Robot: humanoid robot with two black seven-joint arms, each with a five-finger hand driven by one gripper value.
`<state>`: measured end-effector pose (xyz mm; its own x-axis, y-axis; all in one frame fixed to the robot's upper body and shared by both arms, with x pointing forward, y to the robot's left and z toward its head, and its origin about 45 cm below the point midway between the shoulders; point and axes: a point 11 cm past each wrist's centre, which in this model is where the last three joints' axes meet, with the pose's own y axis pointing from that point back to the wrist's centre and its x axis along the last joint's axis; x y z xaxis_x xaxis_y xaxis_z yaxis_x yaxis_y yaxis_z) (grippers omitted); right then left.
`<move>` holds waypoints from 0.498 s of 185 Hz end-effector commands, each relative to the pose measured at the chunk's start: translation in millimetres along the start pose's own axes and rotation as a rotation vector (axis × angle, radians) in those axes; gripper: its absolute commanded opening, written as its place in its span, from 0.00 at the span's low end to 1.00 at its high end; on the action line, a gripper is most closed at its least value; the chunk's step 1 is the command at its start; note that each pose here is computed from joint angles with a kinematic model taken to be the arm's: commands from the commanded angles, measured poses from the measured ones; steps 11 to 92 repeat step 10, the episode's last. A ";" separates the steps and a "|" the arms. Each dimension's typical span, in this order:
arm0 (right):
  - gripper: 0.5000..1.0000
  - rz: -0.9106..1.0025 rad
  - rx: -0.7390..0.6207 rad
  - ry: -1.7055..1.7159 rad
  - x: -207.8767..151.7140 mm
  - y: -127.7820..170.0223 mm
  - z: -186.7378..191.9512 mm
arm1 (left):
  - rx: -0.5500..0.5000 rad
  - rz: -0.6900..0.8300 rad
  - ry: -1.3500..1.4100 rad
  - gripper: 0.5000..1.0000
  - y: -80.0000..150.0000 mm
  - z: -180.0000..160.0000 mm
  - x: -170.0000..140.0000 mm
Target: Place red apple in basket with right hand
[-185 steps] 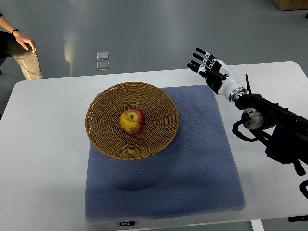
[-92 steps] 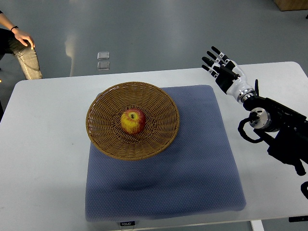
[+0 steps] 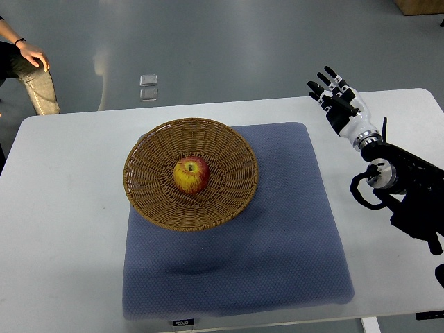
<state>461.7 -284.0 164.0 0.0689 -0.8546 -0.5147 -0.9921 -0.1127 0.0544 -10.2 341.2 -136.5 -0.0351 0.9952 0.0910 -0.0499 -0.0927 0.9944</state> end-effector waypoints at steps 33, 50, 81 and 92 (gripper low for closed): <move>0.83 -0.003 -0.001 -0.007 -0.4 0.8 2.0 | 0.000 0.002 0.000 1.00 0.0 0.2 0.8; 0.83 -0.003 -0.001 -0.007 -0.4 0.8 2.0 | 0.000 0.002 0.000 1.00 0.0 0.2 0.8; 0.83 -0.003 -0.001 -0.007 -0.4 0.8 2.0 | 0.000 0.002 0.000 1.00 0.0 0.2 0.8; 0.83 -0.003 -0.001 -0.007 -0.4 0.8 2.0 | 0.000 0.002 0.000 1.00 0.0 0.2 0.8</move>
